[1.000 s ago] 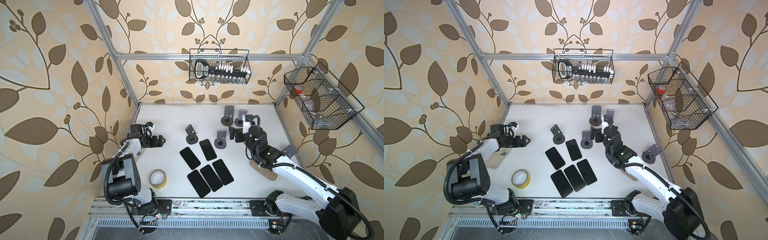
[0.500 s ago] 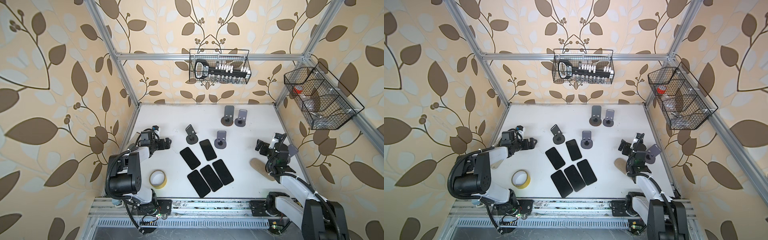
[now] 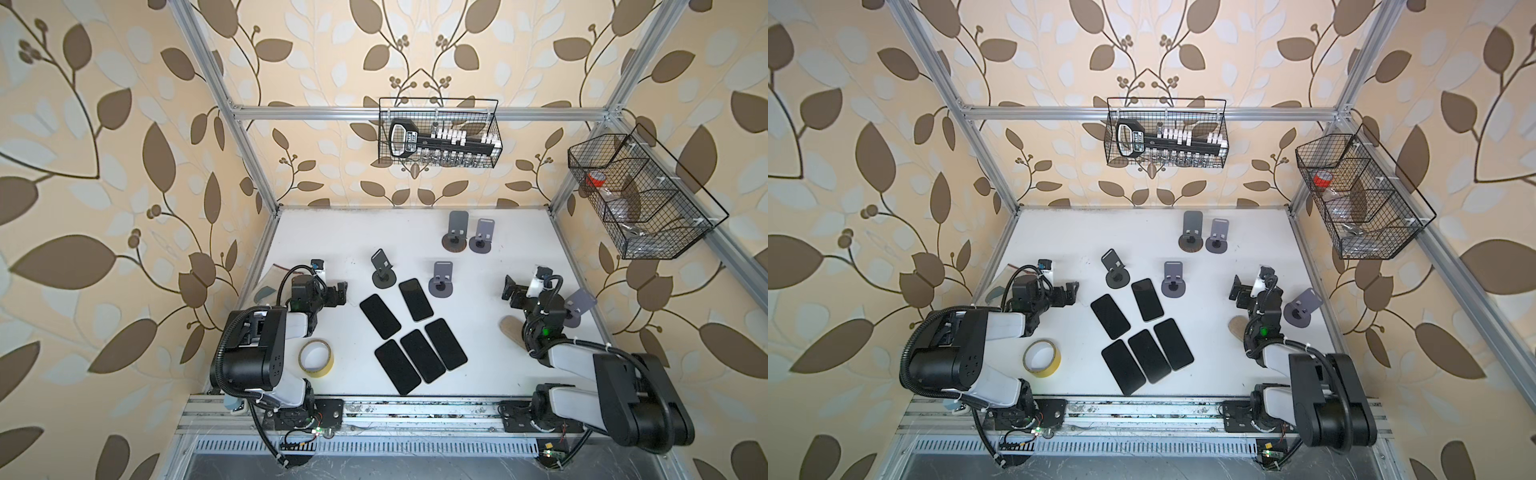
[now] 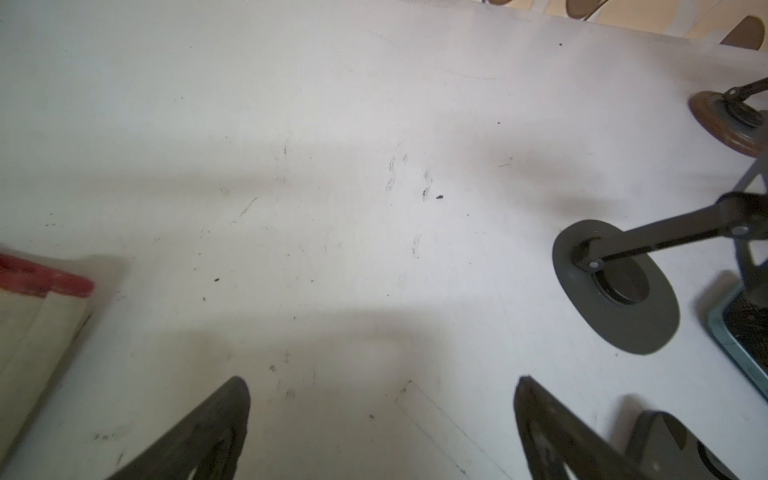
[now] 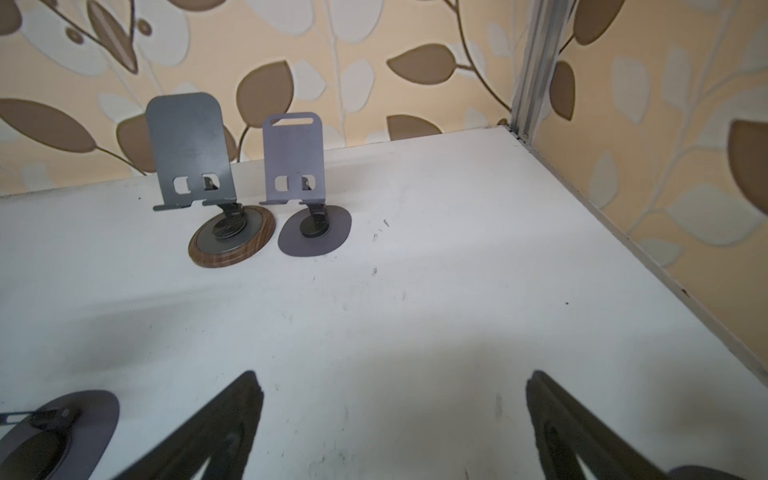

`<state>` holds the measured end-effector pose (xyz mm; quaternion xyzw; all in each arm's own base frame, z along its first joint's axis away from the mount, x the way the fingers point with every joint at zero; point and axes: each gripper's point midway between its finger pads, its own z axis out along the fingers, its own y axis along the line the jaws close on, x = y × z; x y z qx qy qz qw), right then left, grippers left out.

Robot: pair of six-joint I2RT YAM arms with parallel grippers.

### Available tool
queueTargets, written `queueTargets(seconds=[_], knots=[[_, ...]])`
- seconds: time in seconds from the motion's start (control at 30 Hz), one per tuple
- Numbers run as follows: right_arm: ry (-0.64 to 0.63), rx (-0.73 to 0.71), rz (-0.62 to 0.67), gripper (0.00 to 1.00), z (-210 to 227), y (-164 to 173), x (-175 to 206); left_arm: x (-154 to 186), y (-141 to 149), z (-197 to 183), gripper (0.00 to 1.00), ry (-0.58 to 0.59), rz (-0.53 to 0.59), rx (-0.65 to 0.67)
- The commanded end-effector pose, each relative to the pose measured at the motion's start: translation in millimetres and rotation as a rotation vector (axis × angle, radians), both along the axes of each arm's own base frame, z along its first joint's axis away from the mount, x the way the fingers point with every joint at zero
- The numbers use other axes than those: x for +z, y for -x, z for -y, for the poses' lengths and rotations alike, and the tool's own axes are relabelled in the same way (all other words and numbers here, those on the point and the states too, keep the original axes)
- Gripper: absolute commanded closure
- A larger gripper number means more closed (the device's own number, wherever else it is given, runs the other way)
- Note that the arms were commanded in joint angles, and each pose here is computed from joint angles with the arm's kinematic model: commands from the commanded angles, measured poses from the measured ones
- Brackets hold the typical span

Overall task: Remove the phone from the phone stand
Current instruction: Reset both arms

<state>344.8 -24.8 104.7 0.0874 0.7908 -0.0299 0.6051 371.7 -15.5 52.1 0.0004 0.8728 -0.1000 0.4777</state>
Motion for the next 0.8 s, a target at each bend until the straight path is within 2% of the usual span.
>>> queueTargets(seconds=[0.0,0.03,0.1,0.13,0.77], knots=[[0.086,-0.014,0.056,0.0,-1.1,-1.3,13.3,20.7,-14.7,-9.6,0.01,-0.029,0.087,0.066],[0.086,-0.012,0.093,0.0,-0.8,-4.3,18.8,19.9,-15.2,-10.5,0.01,-0.039,0.08,0.075],[0.078,-0.018,0.06,0.0,0.7,-1.4,13.8,20.2,-15.2,-8.7,0.01,-0.046,0.081,0.072],[0.081,-0.019,0.09,0.0,0.7,-3.0,18.2,20.2,-15.2,-9.0,0.01,-0.045,0.081,0.073],[0.087,0.03,0.065,0.0,-7.3,-5.1,15.9,22.9,-13.5,-8.8,0.01,-0.044,0.092,0.073]])
